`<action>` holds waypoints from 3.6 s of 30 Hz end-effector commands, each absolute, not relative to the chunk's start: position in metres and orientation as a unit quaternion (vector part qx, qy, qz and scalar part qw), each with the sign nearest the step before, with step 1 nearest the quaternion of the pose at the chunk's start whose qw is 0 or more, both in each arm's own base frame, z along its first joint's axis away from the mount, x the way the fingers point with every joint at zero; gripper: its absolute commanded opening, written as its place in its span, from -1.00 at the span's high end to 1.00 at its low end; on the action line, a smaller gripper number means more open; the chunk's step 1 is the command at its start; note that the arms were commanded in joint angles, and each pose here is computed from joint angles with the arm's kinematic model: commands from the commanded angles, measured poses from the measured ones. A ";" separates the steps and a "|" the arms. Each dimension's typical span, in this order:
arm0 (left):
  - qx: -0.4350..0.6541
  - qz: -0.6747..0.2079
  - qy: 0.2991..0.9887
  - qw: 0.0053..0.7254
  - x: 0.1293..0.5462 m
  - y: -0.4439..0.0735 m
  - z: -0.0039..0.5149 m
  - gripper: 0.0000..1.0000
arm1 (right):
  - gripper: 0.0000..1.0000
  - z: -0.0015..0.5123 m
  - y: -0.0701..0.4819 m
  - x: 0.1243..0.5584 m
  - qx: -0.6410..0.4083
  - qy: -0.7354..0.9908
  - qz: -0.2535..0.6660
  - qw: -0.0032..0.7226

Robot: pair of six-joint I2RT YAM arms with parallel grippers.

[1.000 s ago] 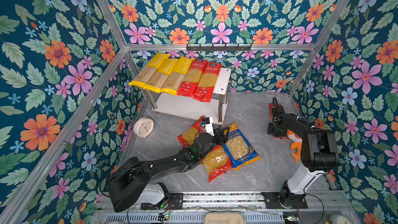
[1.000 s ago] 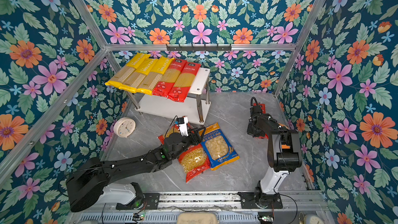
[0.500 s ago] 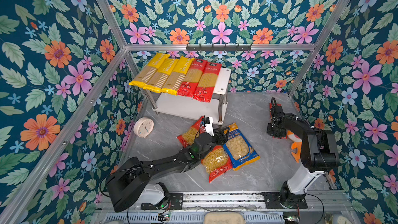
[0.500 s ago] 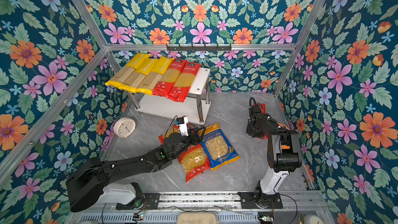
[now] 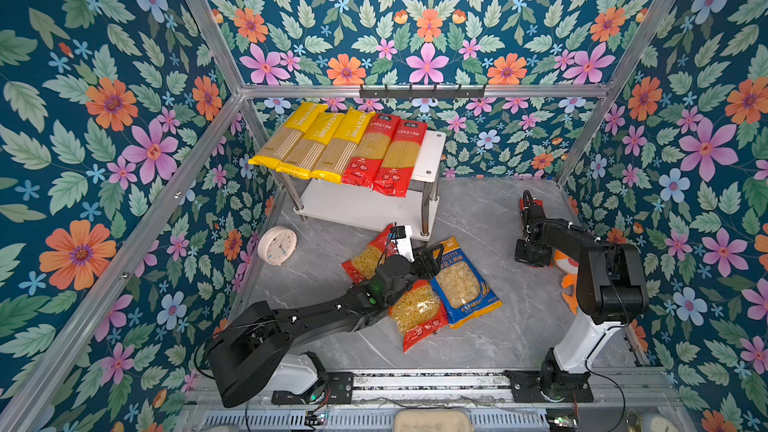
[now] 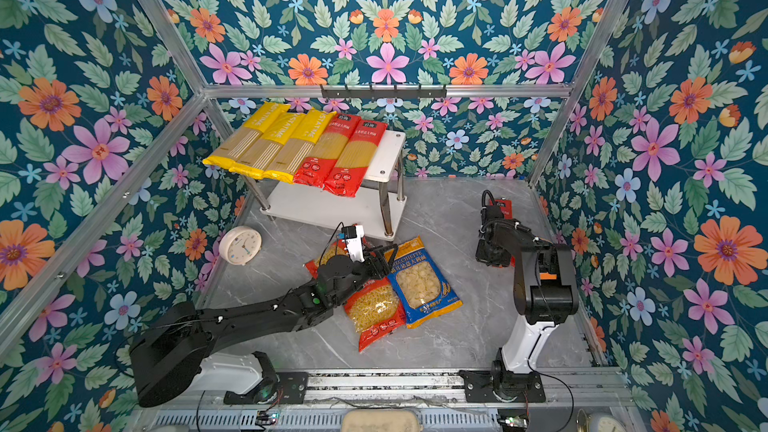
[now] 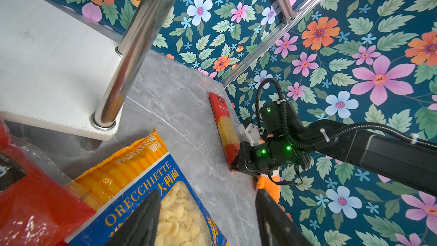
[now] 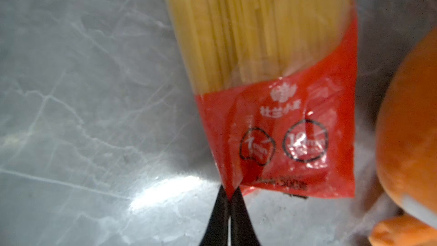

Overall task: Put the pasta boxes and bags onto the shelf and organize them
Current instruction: 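Grasp the red spaghetti pack near the orange toy with the right gripper and lift it, then raise the spaghetti pack upright with the right gripper while the left grasps it, then lift the upright spaghetti pack with both grippers toward the shelf's top tier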

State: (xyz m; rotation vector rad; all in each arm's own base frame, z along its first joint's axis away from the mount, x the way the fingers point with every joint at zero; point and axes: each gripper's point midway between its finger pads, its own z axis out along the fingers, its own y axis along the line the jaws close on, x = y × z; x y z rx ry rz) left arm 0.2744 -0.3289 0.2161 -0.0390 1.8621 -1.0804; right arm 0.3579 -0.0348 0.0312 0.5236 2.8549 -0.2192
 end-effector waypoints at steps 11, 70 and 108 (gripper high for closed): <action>-0.015 -0.450 0.754 0.478 0.275 -0.331 0.221 -0.33 | 1.00 0.075 0.041 0.340 0.126 0.983 0.024 0.133; 0.130 -0.387 0.861 0.303 0.275 -0.422 0.098 -0.34 | 0.01 0.023 0.098 0.386 0.352 0.807 0.444 0.168; 0.249 -0.558 0.695 0.378 0.252 -0.406 0.239 -0.55 | 1.00 0.329 0.155 0.361 0.015 0.662 0.563 0.495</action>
